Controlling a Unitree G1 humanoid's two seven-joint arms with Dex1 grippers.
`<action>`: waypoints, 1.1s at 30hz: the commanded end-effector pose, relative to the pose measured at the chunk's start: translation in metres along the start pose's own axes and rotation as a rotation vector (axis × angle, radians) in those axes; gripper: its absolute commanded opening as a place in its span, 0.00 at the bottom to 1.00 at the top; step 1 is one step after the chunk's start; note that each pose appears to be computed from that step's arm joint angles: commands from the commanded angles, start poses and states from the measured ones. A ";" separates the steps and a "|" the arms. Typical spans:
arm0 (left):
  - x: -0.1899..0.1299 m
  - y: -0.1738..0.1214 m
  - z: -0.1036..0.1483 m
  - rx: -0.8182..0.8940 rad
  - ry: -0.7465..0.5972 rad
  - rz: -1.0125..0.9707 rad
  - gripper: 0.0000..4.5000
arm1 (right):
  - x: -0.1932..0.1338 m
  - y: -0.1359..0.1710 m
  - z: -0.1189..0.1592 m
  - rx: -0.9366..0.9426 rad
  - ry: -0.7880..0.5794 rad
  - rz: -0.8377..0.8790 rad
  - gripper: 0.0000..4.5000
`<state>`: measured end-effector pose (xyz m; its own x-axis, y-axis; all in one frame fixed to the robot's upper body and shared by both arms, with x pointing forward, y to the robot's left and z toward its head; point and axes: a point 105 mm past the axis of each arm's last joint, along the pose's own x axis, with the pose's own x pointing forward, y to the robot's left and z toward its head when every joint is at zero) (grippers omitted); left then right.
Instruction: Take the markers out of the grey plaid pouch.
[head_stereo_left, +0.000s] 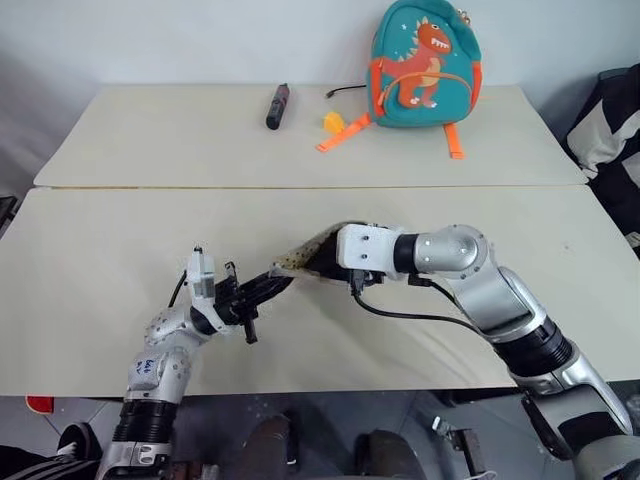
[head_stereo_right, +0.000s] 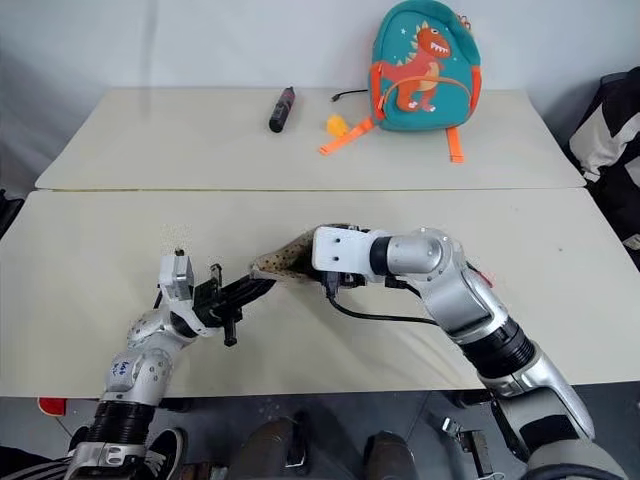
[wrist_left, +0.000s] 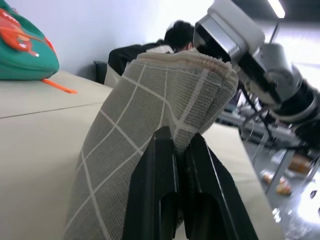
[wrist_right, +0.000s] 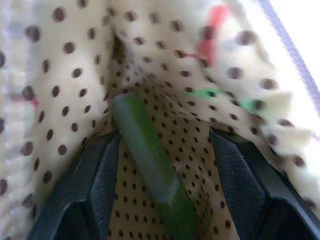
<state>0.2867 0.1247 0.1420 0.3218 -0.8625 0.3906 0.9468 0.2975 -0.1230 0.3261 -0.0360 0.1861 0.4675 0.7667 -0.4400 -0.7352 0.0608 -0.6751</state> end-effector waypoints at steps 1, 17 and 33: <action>0.013 -0.004 0.022 -0.040 -0.106 -0.041 0.00 | -0.016 -0.011 0.016 -0.033 -0.013 -0.003 0.66; -0.011 0.000 0.008 -0.221 -0.022 -0.013 0.00 | -0.021 0.003 -0.007 -0.007 0.164 0.108 0.66; -0.007 0.005 0.011 -0.090 -0.025 0.027 0.00 | -0.019 -0.011 0.016 -0.034 -0.013 0.042 0.62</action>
<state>0.2888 0.1344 0.1399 0.3572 -0.8481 0.3914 0.9258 0.2658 -0.2690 0.3184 -0.0424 0.1887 0.4201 0.7295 -0.5398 -0.7638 -0.0370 -0.6444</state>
